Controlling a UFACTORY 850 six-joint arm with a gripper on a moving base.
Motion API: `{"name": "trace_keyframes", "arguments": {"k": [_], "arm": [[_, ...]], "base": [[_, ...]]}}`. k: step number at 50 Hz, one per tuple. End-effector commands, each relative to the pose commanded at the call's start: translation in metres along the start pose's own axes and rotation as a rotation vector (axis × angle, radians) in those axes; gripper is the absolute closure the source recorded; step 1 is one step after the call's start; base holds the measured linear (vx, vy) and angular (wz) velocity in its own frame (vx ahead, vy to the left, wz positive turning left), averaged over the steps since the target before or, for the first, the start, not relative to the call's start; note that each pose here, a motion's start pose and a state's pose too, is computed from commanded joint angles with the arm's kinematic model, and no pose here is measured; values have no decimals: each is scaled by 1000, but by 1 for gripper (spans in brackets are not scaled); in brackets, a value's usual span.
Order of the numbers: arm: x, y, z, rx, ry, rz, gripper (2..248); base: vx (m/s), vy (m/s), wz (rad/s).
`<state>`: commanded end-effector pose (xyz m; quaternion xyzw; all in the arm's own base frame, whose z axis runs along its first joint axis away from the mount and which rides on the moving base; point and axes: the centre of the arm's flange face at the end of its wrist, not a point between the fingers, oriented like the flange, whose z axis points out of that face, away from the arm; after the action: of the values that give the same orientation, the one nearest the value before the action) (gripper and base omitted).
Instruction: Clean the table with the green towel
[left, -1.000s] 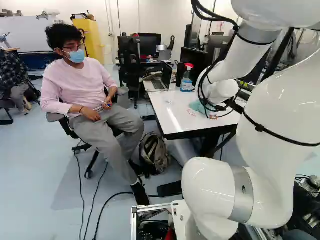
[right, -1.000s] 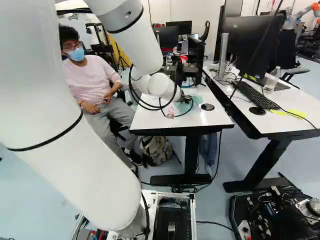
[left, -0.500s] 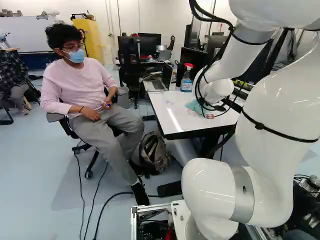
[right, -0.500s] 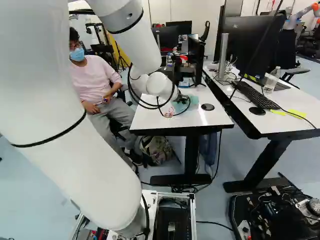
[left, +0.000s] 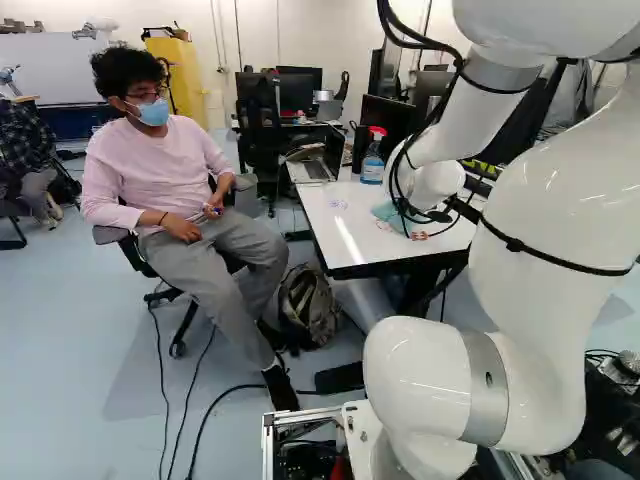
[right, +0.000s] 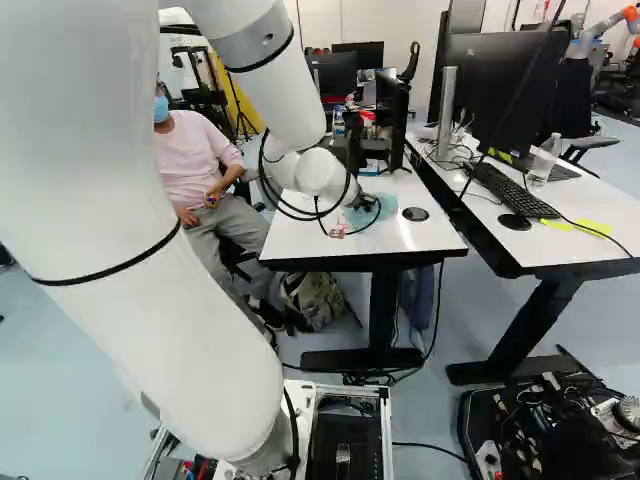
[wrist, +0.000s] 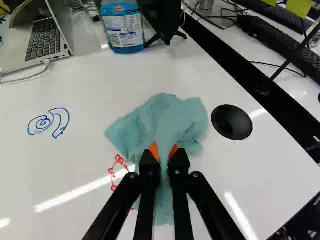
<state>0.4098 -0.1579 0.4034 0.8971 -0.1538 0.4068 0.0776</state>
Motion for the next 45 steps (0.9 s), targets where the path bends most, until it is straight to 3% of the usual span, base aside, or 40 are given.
{"name": "trace_keyframes", "arguments": {"k": [45], "arm": [[-3, 0, 5, 0, -12, 0, 213]], "base": [[0, 0, 0]]}}
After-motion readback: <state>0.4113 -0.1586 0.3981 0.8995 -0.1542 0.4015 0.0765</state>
